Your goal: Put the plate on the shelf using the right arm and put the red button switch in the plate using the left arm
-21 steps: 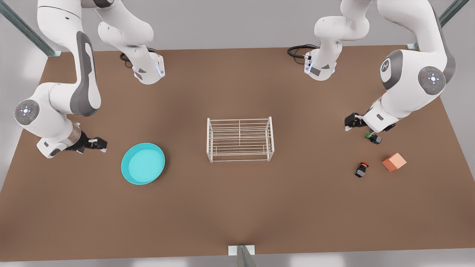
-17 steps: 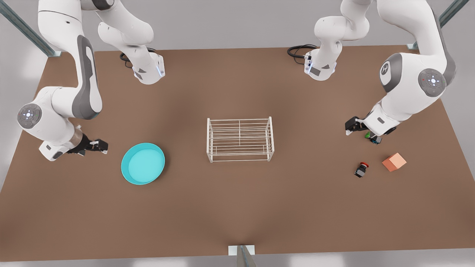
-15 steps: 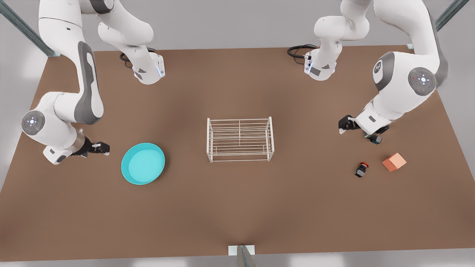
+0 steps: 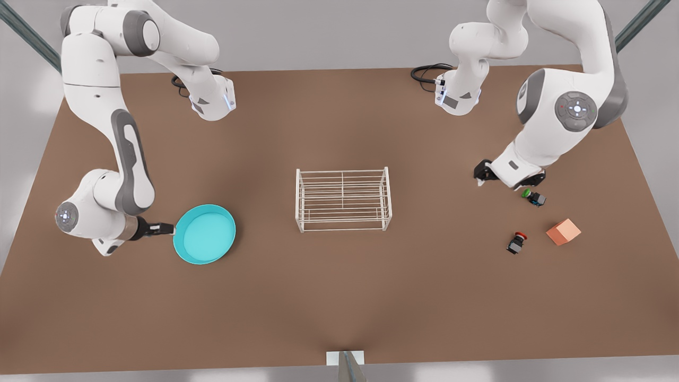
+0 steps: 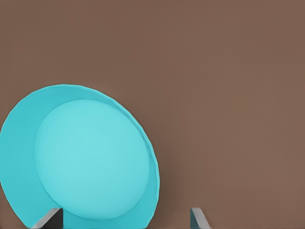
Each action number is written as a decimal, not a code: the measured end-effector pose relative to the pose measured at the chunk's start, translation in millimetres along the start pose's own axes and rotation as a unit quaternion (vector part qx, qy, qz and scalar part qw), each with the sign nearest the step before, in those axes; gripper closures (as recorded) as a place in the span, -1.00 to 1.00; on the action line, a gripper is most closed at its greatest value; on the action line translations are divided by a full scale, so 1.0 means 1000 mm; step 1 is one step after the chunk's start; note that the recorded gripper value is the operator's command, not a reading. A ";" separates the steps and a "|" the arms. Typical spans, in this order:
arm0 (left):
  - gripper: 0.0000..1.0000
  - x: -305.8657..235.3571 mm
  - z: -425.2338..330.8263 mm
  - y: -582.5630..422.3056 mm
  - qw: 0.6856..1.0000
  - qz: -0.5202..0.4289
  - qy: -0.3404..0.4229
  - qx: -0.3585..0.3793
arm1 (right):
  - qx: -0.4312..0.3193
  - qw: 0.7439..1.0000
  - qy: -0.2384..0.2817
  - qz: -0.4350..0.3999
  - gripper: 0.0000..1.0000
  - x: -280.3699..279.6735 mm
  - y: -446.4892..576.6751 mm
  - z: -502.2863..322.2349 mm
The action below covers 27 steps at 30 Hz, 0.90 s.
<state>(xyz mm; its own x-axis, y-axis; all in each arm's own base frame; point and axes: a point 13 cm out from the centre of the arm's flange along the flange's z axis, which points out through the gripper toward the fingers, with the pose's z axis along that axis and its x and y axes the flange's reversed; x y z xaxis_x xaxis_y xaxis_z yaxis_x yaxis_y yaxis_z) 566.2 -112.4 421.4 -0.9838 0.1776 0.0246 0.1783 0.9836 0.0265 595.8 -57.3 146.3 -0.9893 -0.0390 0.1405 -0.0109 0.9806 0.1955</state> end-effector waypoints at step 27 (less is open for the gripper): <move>-1.00 0.008 0.010 -0.006 1.000 -0.011 0.008 -0.002 | -0.010 0.996 0.006 -0.093 -0.53 -0.038 -0.004 0.087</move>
<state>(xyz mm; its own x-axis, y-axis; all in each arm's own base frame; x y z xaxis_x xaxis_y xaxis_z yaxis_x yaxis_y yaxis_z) 556.9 -116.3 411.9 -0.9871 0.1549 0.0398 0.1562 0.9872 0.0315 621.2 -43.2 55.4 -0.9684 -0.2229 0.1123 -0.1914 0.9520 0.2391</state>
